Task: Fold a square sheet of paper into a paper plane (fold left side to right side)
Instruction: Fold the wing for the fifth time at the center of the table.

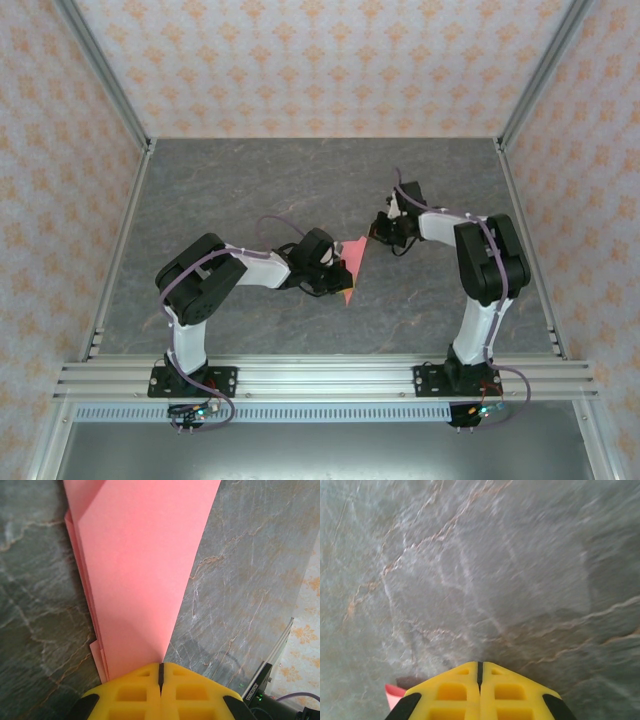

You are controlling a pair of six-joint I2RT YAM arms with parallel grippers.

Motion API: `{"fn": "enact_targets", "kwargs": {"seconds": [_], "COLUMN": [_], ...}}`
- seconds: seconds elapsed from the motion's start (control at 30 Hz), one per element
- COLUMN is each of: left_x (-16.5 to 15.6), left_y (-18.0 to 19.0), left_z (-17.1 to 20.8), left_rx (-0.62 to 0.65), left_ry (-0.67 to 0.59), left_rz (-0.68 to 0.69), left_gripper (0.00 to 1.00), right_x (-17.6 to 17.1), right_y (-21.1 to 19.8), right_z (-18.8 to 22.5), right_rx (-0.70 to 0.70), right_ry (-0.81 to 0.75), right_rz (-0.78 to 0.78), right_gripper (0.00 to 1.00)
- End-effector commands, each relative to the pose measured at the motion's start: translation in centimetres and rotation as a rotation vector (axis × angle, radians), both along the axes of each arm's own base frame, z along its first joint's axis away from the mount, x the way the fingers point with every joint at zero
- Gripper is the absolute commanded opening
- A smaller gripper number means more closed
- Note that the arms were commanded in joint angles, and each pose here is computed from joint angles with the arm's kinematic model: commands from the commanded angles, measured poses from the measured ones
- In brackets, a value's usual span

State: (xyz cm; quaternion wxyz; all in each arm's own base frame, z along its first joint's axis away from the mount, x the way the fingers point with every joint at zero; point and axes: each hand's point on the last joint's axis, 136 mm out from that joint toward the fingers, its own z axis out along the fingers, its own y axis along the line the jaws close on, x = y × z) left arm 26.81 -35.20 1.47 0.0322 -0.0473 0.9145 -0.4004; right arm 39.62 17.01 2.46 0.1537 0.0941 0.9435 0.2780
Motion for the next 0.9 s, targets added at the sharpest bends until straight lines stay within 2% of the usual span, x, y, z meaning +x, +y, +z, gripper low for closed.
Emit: {"fn": "enact_targets", "kwargs": {"seconds": [0.0, 0.2, 0.3, 0.43, 0.63, 0.87], "left_x": [-3.5, -3.3, -3.2, -3.2, -3.1, -2.4], "left_y": [3.6, 3.4, 3.4, 3.3, 3.2, 2.6], "left_z": [-4.8, -4.6, -4.4, -4.3, -3.8, -1.5], "left_rx": [0.19, 0.187, 0.184, 0.181, 0.172, 0.126], "left_ry": [0.128, 0.122, 0.118, 0.115, 0.104, 0.05], "left_rz": [0.011, 0.01, 0.011, 0.01, 0.009, 0.005], "left_gripper": [0.0, 0.0, 0.0, 0.0, 0.0, 0.0], "right_x": [1.1, -1.5, -3.7, -5.1, -5.7, -6.8], "right_y": [-1.1, 1.0, 3.6, 5.7, 6.2, 4.4], "right_z": [2.2, 5.9, 6.1, 4.6, 1.0, -2.6], "right_rx": [-0.042, 0.085, 0.173, 0.218, 0.204, 0.071], "right_ry": [-0.064, -0.106, -0.081, -0.018, 0.09, 0.176], "right_rz": [-0.013, 0.015, 0.058, 0.067, 0.04, 0.006], "right_gripper": [0.0, 0.0, 0.0, 0.0, 0.0, 0.0]}}
